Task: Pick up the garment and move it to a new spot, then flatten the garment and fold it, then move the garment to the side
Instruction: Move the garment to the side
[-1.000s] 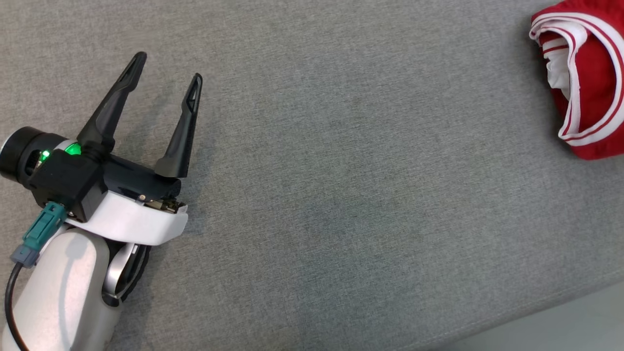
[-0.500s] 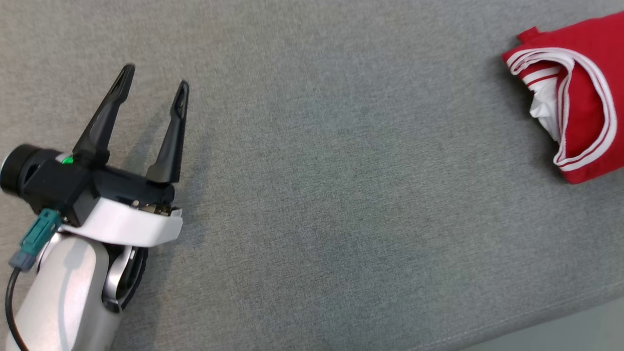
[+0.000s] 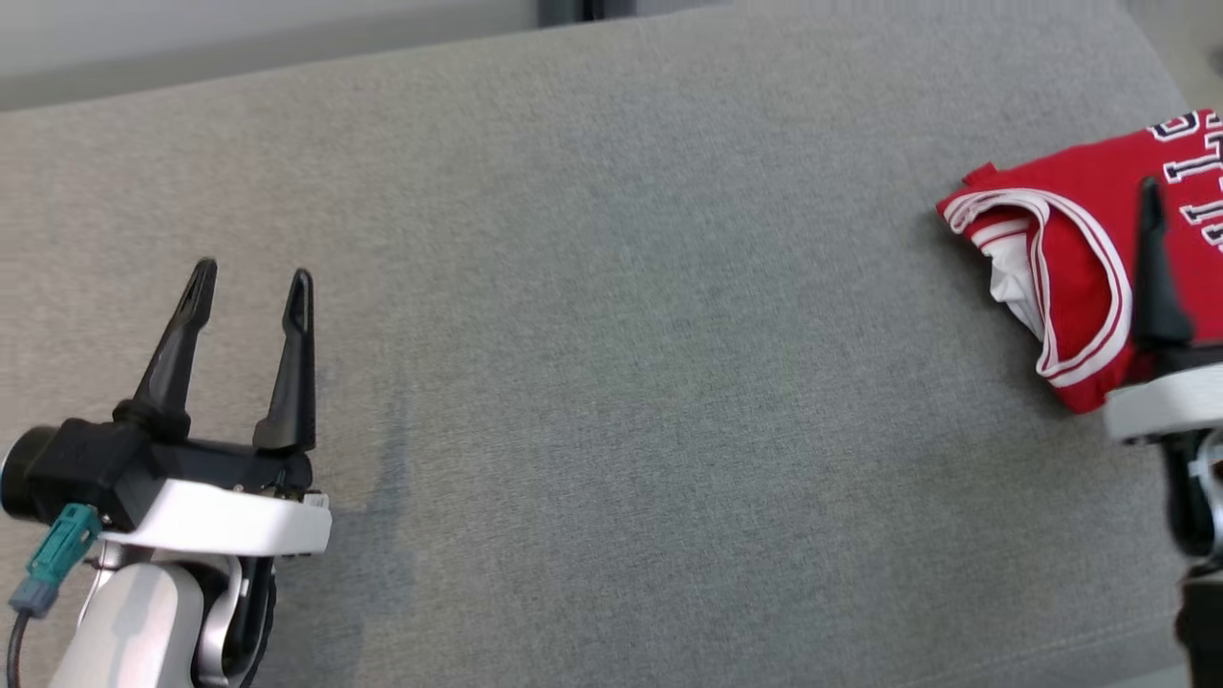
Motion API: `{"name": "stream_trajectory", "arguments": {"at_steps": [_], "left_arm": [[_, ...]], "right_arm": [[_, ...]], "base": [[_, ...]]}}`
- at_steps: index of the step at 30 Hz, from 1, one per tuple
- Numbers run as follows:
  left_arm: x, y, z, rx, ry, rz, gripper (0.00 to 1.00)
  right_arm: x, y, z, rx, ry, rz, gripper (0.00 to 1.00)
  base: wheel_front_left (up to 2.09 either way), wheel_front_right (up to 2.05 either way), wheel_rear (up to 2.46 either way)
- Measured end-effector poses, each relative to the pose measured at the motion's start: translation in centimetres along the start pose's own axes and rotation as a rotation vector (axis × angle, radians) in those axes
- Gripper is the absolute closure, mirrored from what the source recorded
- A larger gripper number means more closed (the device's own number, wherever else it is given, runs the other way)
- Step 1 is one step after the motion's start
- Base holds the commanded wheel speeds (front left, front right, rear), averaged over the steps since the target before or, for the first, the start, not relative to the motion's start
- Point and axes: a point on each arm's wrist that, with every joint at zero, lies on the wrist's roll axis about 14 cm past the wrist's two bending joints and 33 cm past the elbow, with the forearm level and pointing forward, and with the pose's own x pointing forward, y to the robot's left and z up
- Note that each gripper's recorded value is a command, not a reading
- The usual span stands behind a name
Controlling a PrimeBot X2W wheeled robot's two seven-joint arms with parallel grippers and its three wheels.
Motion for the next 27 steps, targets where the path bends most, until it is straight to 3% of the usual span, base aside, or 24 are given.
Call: {"name": "stream_trajectory", "arguments": {"at_steps": [10,17,27], "left_arm": [[-5.8,2.5,2.7,0.039,-0.009,0.125,0.00],[-9.1,3.4,4.0,0.057,-0.011,0.177,0.00],[-12.6,4.2,4.5,0.073,0.003,0.230,0.00]], "right_arm": [[-3.8,8.7,3.0,0.120,-0.050,0.169,0.00],[-6.9,10.7,3.3,0.138,-0.030,0.226,0.00],[-9.7,11.0,3.2,0.148,-0.007,0.242,0.00]], "base": [[0.00,0.00,0.00],[0.00,0.00,0.00],[0.00,0.00,0.00]]}}
